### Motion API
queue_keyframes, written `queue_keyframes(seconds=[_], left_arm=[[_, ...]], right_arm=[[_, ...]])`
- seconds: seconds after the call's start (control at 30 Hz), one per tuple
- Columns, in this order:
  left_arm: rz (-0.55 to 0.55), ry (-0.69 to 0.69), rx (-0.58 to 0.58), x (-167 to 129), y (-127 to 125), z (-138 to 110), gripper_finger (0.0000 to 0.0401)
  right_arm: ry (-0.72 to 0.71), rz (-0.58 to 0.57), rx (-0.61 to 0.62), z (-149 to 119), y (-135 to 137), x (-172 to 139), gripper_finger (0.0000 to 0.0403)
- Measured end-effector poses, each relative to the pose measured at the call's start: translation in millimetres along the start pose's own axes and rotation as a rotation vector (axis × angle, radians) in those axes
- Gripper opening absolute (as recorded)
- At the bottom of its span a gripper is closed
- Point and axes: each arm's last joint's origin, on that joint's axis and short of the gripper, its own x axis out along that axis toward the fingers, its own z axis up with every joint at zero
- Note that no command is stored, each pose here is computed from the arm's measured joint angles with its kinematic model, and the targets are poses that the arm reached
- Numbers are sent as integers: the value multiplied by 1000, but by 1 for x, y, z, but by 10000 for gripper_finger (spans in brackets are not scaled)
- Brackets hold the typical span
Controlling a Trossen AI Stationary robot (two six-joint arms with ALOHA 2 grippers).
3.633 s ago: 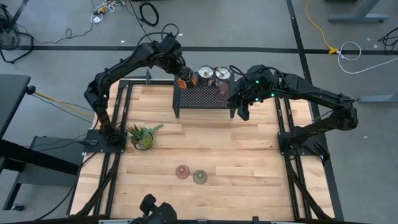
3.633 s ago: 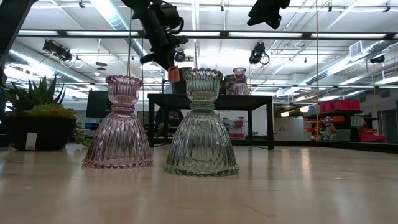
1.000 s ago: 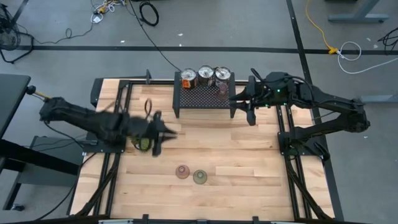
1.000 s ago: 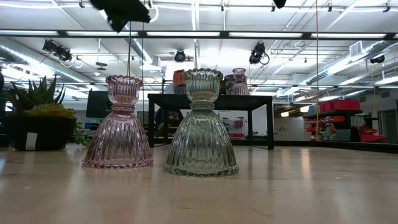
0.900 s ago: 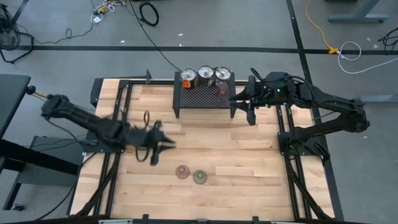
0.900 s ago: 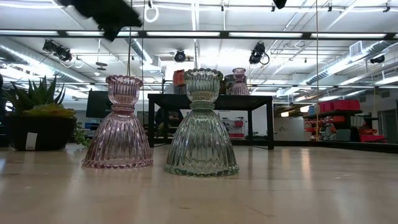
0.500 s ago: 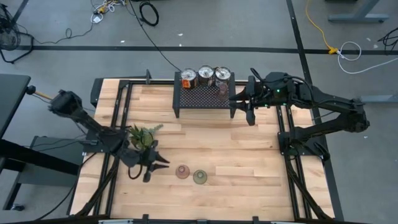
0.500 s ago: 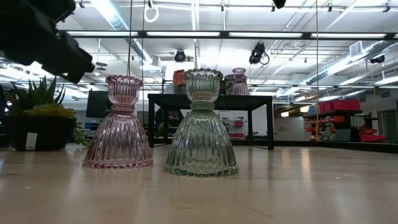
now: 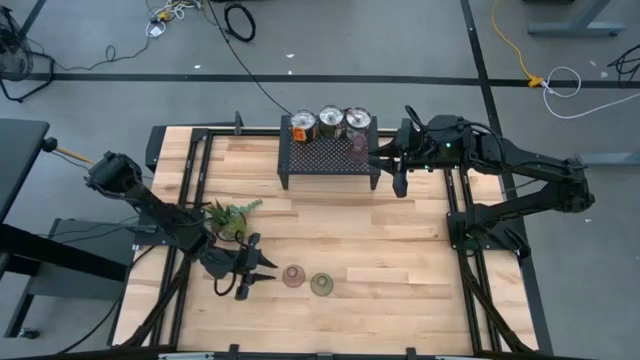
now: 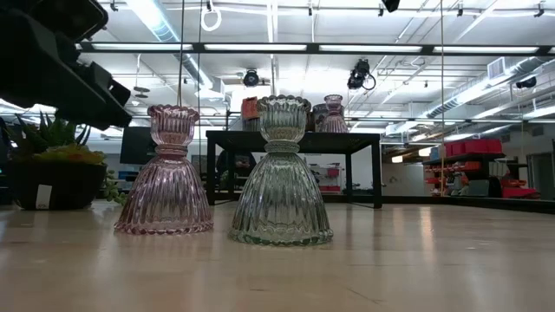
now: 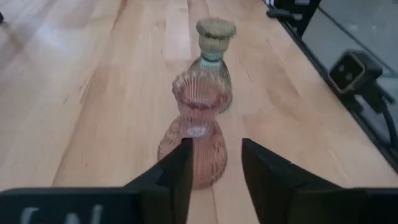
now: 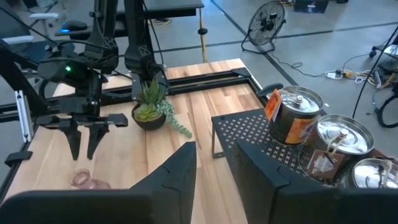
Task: Pick & Place candle stick holders
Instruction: Put the pink glass candle holder on the shelf
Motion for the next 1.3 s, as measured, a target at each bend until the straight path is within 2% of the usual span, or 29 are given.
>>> queue_keyframes(seconds=[0.27, 0.47, 0.6, 0.8, 1.07, 1.3], left_arm=[[44, 6, -36, 8, 0, -8, 228], [47, -59, -69, 16, 0, -6, 262], [69, -55, -53, 24, 3, -10, 266], [90, -56, -106, 33, 8, -17, 264], [69, -88, -100, 52, 3, -13, 264], [101, -85, -83, 73, 4, -7, 256]], right_arm=[[-1, 0, 0, 0, 0, 0, 107], [-1, 0, 0, 0, 0, 0, 107], [-1, 1, 0, 0, 0, 0, 107], [-1, 8, 1, 0, 0, 0, 107], [0, 8, 1, 0, 0, 0, 107], [0, 8, 4, 0, 0, 0, 107]])
